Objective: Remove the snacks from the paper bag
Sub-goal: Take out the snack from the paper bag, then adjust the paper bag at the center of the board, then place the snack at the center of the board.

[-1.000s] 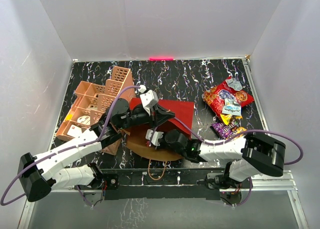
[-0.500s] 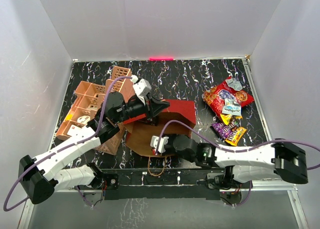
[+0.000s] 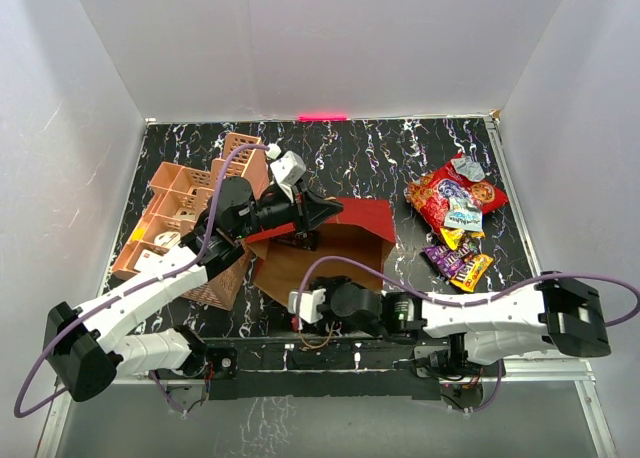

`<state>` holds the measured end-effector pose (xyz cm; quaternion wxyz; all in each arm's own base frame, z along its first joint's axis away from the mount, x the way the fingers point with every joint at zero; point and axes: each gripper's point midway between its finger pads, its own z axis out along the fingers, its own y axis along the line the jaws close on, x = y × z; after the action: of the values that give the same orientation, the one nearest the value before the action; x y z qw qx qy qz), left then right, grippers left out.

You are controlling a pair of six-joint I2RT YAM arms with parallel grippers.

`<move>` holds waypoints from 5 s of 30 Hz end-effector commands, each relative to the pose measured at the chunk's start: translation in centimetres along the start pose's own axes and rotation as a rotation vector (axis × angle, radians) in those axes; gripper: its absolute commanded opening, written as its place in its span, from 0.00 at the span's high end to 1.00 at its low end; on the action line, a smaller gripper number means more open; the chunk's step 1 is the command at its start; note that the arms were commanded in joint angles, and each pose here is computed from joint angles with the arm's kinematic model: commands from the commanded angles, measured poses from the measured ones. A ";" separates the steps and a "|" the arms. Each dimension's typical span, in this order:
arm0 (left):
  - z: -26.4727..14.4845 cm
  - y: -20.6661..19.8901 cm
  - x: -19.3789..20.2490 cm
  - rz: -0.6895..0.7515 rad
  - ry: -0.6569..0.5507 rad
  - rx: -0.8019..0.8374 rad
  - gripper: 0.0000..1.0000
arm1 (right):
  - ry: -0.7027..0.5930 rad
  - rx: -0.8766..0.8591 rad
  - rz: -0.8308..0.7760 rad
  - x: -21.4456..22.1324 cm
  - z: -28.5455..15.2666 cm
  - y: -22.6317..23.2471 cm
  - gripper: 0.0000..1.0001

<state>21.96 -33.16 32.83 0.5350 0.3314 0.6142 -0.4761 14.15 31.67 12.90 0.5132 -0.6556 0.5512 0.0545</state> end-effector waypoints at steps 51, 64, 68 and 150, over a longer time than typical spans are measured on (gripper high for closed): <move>-1.6 -5.6 -4.2 0.036 -0.145 0.177 1.00 | 0.047 0.250 0.055 8.0 17.5 -10.3 0.57; -2.0 -5.2 -3.4 0.060 -0.127 0.134 1.00 | 0.074 0.281 0.064 9.8 18.0 -11.4 0.73; -2.2 -3.2 -2.9 0.070 -0.121 0.024 1.00 | 0.044 0.256 0.059 9.0 17.0 -11.2 0.82; -2.3 12.6 -3.3 -0.416 -0.017 -0.790 1.00 | -0.118 1.112 1.002 -0.5 -24.3 -29.1 0.93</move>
<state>34.02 -28.76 31.88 0.4939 -0.0239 0.8058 -0.3259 24.69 11.26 40.69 0.7040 -0.0008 0.7095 0.0317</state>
